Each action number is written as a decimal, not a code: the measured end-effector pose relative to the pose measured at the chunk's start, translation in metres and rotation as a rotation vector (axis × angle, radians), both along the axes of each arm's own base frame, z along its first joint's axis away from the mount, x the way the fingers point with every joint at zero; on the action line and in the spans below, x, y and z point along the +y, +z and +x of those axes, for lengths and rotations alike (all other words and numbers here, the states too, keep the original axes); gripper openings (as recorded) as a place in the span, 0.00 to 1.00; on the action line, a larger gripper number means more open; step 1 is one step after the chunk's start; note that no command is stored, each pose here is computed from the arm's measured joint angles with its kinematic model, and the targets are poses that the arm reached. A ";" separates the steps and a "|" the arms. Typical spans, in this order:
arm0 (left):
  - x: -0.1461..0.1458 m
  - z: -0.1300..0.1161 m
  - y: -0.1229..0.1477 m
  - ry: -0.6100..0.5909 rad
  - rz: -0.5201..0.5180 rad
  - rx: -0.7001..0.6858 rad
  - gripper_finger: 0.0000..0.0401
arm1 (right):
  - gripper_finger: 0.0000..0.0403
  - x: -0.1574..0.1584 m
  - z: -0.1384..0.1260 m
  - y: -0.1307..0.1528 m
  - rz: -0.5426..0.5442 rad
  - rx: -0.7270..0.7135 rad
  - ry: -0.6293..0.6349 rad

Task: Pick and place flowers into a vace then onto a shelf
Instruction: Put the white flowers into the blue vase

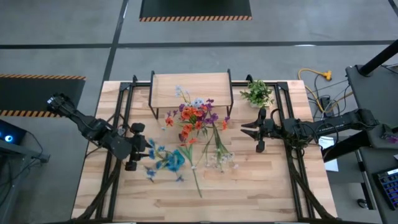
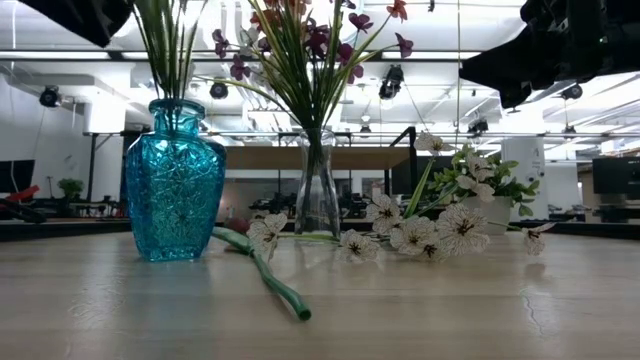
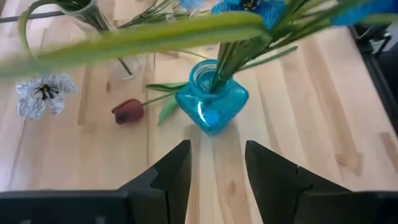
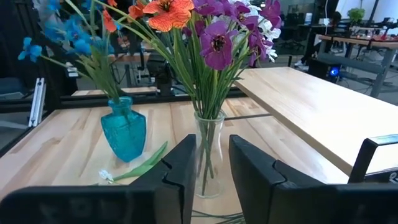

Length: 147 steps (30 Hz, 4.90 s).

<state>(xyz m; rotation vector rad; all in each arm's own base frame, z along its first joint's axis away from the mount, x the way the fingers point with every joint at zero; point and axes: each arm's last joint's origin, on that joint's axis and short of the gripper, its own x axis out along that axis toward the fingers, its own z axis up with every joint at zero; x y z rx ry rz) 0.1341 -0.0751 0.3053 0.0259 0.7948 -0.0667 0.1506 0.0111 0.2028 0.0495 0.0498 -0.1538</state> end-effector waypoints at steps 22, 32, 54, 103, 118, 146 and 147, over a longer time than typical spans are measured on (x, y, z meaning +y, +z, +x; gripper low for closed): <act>0.009 -0.019 -0.004 -0.002 -0.043 -0.032 0.33 | 0.52 0.011 0.060 0.043 -0.276 0.331 0.175; 0.008 -0.019 -0.004 0.001 -0.046 -0.031 0.33 | 0.51 0.018 0.110 0.048 -0.600 0.729 0.346; 0.008 -0.016 -0.003 0.033 -0.055 -0.064 0.33 | 0.50 0.024 0.178 -0.004 -0.868 1.348 0.597; 0.008 -0.015 -0.001 0.049 -0.052 -0.088 0.33 | 0.54 0.037 0.179 -0.079 -1.202 1.155 0.890; 0.008 -0.015 -0.001 0.049 -0.052 -0.088 0.33 | 0.12 0.042 0.175 -0.081 -1.009 1.197 0.795; 0.007 -0.014 0.000 0.046 -0.060 -0.101 0.33 | 0.02 0.074 0.143 0.070 -0.402 0.751 0.514; 0.007 -0.014 0.000 0.045 -0.059 -0.101 0.33 | 0.02 0.073 0.140 0.075 -0.374 0.732 0.512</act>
